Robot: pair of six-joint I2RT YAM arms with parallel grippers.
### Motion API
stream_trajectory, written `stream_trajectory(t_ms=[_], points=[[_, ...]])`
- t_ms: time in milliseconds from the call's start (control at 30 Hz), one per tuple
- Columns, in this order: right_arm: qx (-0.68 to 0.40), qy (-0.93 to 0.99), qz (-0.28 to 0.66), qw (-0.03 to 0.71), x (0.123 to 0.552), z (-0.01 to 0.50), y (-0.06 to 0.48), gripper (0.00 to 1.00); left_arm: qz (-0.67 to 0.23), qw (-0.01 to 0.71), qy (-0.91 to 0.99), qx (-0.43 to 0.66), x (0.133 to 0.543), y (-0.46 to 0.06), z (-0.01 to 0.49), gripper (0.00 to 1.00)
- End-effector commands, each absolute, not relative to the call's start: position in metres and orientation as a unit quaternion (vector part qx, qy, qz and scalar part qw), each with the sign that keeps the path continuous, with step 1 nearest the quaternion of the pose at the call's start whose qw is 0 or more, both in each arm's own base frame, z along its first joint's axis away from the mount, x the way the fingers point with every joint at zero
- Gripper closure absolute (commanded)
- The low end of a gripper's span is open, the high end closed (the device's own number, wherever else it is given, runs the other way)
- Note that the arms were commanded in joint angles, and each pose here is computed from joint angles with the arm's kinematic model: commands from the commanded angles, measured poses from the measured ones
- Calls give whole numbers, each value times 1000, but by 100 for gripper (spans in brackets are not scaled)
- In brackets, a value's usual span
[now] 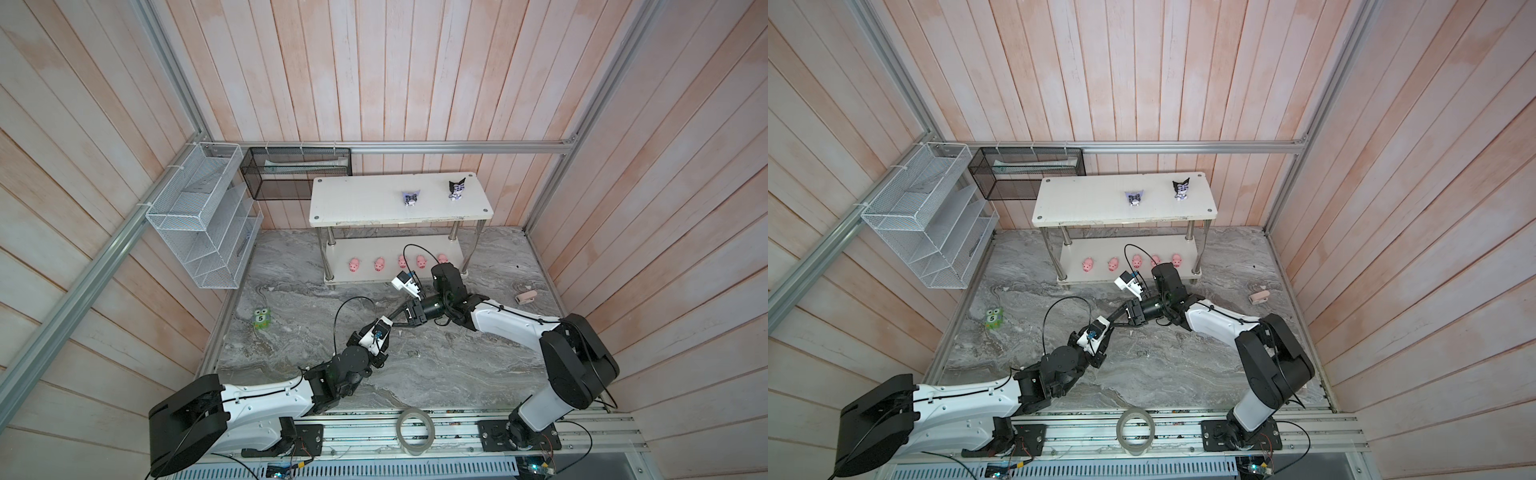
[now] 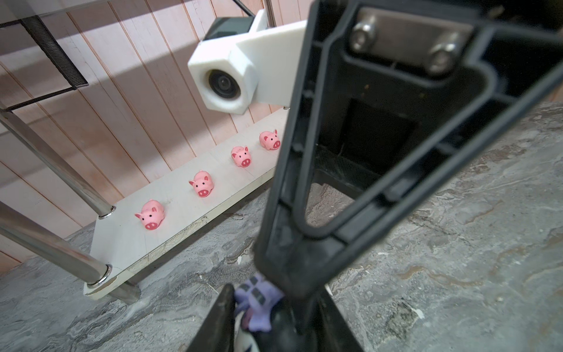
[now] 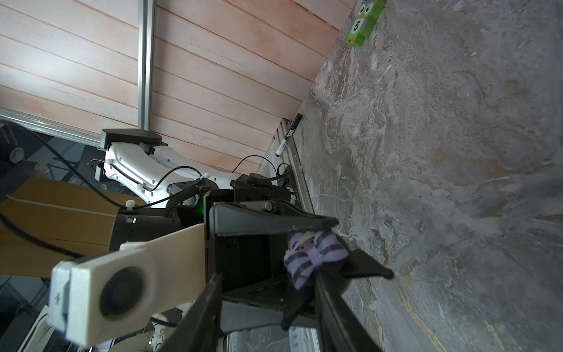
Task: Organize plastic toys on shelves
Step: Pick up the plastic toy from the middle-left of the table.
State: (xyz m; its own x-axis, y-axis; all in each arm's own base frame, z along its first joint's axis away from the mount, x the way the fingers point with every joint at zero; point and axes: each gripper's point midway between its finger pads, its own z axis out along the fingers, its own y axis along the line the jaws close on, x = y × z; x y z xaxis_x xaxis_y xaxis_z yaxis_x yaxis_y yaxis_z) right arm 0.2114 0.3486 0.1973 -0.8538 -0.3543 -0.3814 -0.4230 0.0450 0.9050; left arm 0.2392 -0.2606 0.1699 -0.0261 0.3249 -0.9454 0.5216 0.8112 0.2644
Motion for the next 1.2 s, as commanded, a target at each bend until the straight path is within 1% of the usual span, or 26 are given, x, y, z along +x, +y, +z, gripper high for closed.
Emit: stream_trajectory(t_ms=[0, 33, 167, 333, 667, 1167], points=[[-280, 723, 632, 3, 200, 190, 351, 60, -75, 645, 707, 281, 244, -262, 184, 98], [-279, 724, 631, 3, 200, 189, 351, 63, -74, 644, 708, 280, 244, -261, 182, 98], [-275, 728, 628, 4, 198, 187, 349, 69, -61, 639, 715, 277, 246, -258, 177, 98], [-273, 733, 623, 5, 198, 186, 348, 71, -50, 638, 719, 272, 248, -255, 174, 98], [-269, 741, 615, 6, 198, 188, 340, 71, -37, 640, 719, 269, 250, -251, 173, 98], [-269, 742, 614, 3, 201, 186, 343, 74, -29, 637, 720, 276, 252, -255, 168, 98]])
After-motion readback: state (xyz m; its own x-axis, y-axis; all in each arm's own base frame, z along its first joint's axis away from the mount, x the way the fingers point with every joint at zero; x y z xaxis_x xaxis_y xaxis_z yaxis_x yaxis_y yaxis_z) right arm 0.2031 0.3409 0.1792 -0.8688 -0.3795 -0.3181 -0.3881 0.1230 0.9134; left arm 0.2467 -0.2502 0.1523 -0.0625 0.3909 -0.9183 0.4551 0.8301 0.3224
